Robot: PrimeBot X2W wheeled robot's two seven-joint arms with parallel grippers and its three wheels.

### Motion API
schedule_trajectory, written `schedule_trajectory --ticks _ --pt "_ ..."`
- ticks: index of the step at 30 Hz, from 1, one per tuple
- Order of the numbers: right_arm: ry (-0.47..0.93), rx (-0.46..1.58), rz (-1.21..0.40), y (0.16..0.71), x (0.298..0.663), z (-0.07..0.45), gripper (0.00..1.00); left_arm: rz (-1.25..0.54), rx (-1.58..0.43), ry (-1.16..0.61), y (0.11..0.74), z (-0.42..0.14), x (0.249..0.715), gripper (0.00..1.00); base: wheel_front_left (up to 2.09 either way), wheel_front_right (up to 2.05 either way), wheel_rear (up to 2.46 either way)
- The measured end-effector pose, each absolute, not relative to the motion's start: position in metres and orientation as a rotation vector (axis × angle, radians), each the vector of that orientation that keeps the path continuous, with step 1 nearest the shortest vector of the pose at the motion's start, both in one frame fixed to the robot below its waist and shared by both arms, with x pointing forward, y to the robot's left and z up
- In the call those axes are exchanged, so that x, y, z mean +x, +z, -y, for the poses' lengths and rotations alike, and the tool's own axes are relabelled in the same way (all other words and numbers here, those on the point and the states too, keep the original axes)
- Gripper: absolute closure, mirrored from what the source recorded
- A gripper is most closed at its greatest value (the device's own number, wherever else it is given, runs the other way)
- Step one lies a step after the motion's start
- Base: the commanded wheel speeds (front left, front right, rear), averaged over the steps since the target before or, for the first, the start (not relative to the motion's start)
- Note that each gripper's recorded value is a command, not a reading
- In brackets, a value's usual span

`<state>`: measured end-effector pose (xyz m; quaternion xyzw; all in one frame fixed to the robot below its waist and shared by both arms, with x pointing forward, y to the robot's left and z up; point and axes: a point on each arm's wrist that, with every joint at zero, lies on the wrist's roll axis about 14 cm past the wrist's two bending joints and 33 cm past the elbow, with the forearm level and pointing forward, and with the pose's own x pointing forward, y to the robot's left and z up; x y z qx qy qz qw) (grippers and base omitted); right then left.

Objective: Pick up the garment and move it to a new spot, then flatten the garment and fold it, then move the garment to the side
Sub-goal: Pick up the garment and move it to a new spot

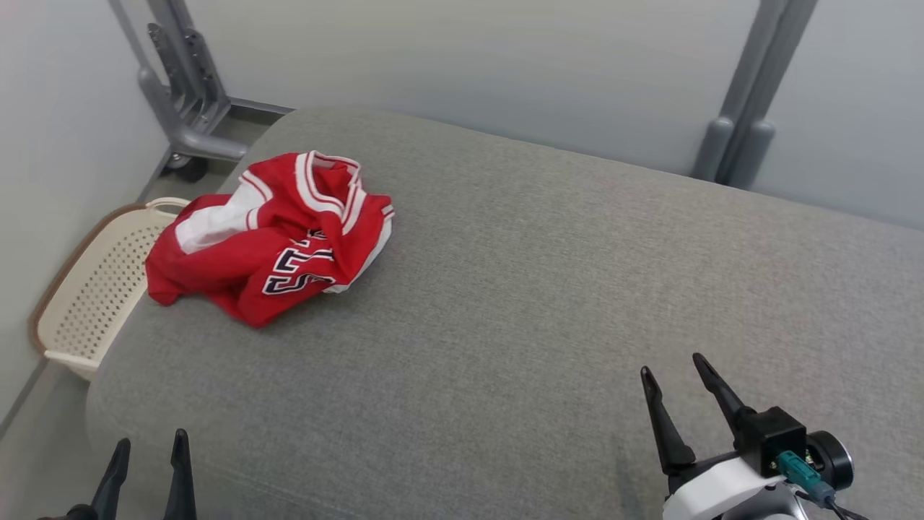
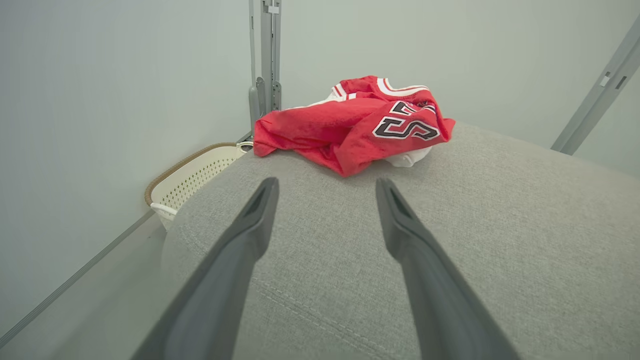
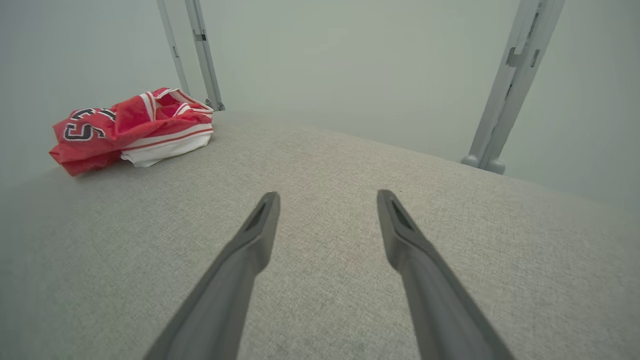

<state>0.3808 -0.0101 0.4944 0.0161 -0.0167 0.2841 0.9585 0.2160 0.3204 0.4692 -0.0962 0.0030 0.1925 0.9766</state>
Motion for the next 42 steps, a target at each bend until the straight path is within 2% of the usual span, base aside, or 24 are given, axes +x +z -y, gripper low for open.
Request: schedule_trajectory --ticks 7,15,20,25,30,34,37,38,42 --pt "0.743 0.038 0.05 0.503 0.368 -0.045 0.0 0.038 -0.199 0.509 0.475 -0.34 0.175 0.0 0.0 0.0 0.0" --pt "0.745 0.036 0.06 0.506 0.369 -0.046 0.0 0.057 -0.2 0.504 0.479 -0.339 0.175 0.0 0.0 0.0 0.0" --pt "0.698 0.018 0.048 0.498 0.384 -0.029 0.0 0.055 -0.195 0.451 0.492 -0.344 0.212 0.0 0.0 0.0 0.0" --pt "0.684 -0.023 0.08 0.497 0.42 -0.023 0.0 0.035 -0.25 0.388 0.514 -0.356 0.292 0.0 0.0 0.0 0.0" --pt "0.698 -0.045 0.034 0.469 0.44 -0.023 0.0 -0.099 -0.262 0.309 0.505 -0.354 0.355 0.0 0.0 0.0 0.0" --pt "0.692 -0.057 -0.007 0.446 0.454 -0.017 0.0 -0.322 -0.251 0.21 0.469 -0.334 0.39 0.0 0.0 0.0 0.0" --pt "0.688 -0.063 -0.043 0.43 0.455 -0.012 0.0 -0.404 -0.277 0.19 0.452 -0.327 0.401 0.0 0.0 0.0 0.0" --pt "0.681 -0.06 -0.068 0.419 0.457 -0.008 0.0 -0.497 -0.288 0.178 0.433 -0.324 0.405 0.0 0.0 0.0 0.0" --pt "0.66 -0.053 -0.108 0.402 0.457 0.001 0.0 -0.665 -0.306 0.189 0.39 -0.321 0.399 0.0 0.0 0.0 0.0"
